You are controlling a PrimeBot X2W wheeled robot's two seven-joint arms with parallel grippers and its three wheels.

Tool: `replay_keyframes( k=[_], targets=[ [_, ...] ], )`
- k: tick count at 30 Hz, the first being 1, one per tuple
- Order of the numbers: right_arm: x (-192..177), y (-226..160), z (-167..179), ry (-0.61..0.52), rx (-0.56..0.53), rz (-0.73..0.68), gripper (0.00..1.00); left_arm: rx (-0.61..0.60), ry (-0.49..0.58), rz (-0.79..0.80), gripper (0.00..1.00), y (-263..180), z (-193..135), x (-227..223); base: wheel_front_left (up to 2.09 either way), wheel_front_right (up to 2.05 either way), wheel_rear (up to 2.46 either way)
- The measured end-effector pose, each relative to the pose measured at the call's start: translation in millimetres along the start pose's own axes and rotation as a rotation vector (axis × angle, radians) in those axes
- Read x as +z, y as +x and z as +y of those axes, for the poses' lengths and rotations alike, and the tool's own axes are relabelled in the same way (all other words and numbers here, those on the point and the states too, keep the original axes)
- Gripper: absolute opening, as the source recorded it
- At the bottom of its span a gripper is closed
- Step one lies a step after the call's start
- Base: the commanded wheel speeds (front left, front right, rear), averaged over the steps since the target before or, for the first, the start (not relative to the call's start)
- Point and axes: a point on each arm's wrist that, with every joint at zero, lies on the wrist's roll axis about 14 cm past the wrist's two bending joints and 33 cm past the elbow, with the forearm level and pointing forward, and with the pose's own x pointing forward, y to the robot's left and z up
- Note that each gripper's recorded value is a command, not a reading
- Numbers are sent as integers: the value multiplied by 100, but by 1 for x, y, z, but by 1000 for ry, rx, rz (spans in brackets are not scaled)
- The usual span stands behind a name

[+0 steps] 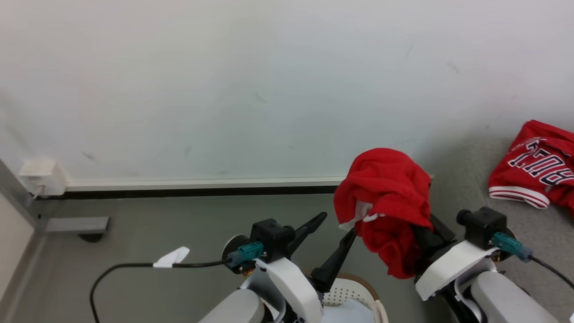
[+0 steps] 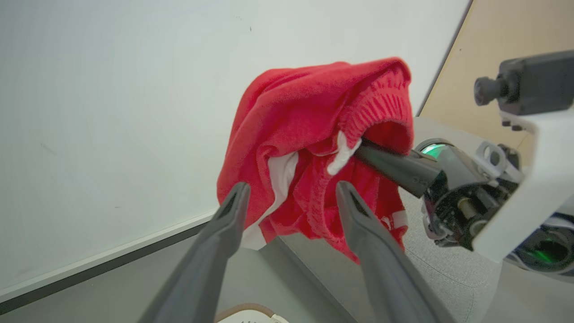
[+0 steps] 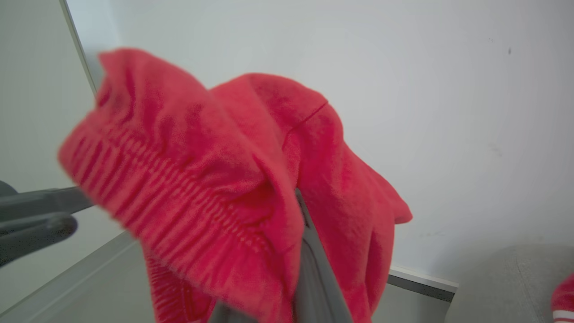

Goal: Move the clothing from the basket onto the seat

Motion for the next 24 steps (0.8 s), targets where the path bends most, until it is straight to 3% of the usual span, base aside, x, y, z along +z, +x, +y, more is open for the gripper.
replay_keyframes(
  k=[14,24],
  targets=[
    [32,-71,-92,-81,-283,-78,0,-158,-11,-26,100,26,-42,-5,0,0,0],
    [43,-137,-130,-108,-473,-112,0,-319,-8,-11,100,47,-85,-17,0,0,0]
  ],
)
